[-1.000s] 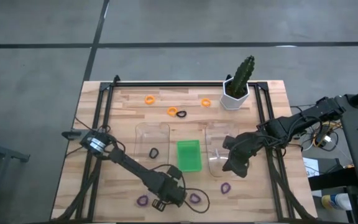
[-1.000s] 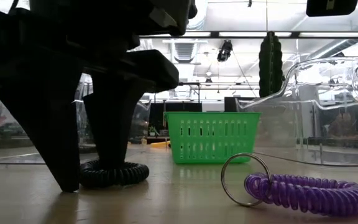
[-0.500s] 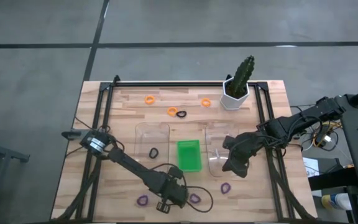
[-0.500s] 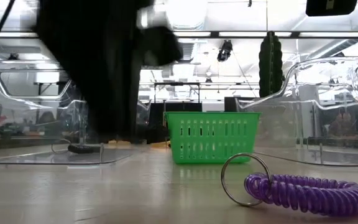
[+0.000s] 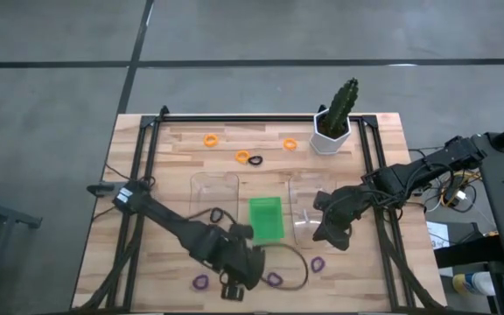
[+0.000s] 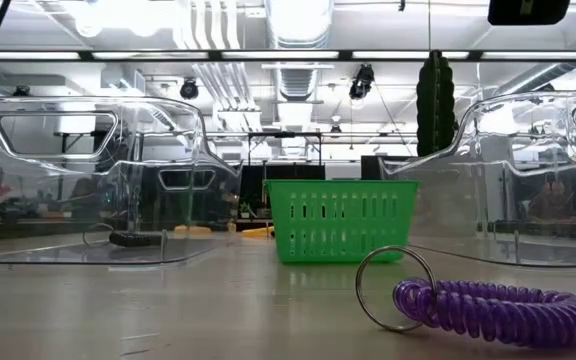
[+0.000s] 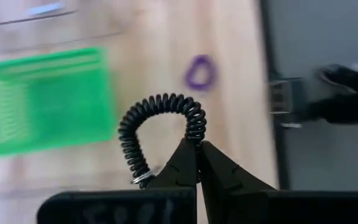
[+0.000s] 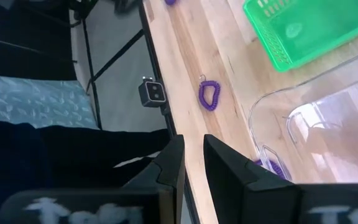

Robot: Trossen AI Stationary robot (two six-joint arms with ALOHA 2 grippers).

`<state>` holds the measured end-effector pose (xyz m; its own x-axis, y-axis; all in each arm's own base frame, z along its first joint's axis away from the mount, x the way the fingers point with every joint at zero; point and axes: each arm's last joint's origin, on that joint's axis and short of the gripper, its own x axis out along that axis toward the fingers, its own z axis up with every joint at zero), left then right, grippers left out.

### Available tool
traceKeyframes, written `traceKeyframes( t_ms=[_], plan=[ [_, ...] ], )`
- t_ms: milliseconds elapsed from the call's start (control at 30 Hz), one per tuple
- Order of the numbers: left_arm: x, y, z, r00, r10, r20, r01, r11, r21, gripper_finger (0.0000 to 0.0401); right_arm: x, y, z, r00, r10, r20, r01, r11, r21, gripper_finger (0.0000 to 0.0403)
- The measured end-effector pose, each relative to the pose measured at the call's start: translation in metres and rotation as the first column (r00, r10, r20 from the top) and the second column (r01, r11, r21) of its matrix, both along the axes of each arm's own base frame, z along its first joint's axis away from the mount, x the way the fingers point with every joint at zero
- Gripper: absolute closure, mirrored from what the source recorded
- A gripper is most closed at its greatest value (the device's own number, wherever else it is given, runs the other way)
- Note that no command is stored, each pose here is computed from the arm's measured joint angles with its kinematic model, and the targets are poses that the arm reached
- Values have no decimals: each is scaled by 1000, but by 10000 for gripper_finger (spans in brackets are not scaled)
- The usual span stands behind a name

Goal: Sort spring keychains
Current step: Put the bottom black spring keychain into the left transparent bin

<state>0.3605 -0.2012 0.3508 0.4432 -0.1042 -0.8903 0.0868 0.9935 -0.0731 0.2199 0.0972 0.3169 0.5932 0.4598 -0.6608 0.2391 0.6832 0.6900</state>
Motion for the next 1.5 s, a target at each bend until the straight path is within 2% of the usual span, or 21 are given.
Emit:
traceKeyframes(
  t_ms=[167,267,400,500,700,900,1033,1233,1500],
  plan=[
    [-18,28,16,995,98,-18,-96,993,74,401,0,0,0,1000,5,7,-5,1000,-4,346],
    [-29,45,13,989,144,-39,-137,981,136,401,1,0,1,1000,8,15,-8,1000,-4,346],
    [-50,77,1,966,250,-62,-237,958,161,401,1,0,1,1000,12,23,-12,1000,-6,346],
    [-68,101,-17,941,334,-63,-323,937,136,401,1,0,1,1000,14,26,-14,1000,-7,346],
    [-104,143,-64,867,492,-81,-493,870,6,401,1,0,1,999,11,32,-11,1000,-17,346],
    [-120,168,-115,792,583,-183,-600,798,-58,401,2,-1,1,999,-4,48,6,999,-45,346],
    [-119,169,-132,790,568,-231,-593,803,-53,401,2,-1,1,999,0,52,3,999,-50,346],
    [-107,167,-148,827,505,-245,-527,849,-27,397,2,-1,1,999,3,54,0,999,-54,346],
    [-91,165,-169,820,493,-291,-527,849,-47,327,2,-1,1,998,5,56,-1,998,-55,346]
  ],
)
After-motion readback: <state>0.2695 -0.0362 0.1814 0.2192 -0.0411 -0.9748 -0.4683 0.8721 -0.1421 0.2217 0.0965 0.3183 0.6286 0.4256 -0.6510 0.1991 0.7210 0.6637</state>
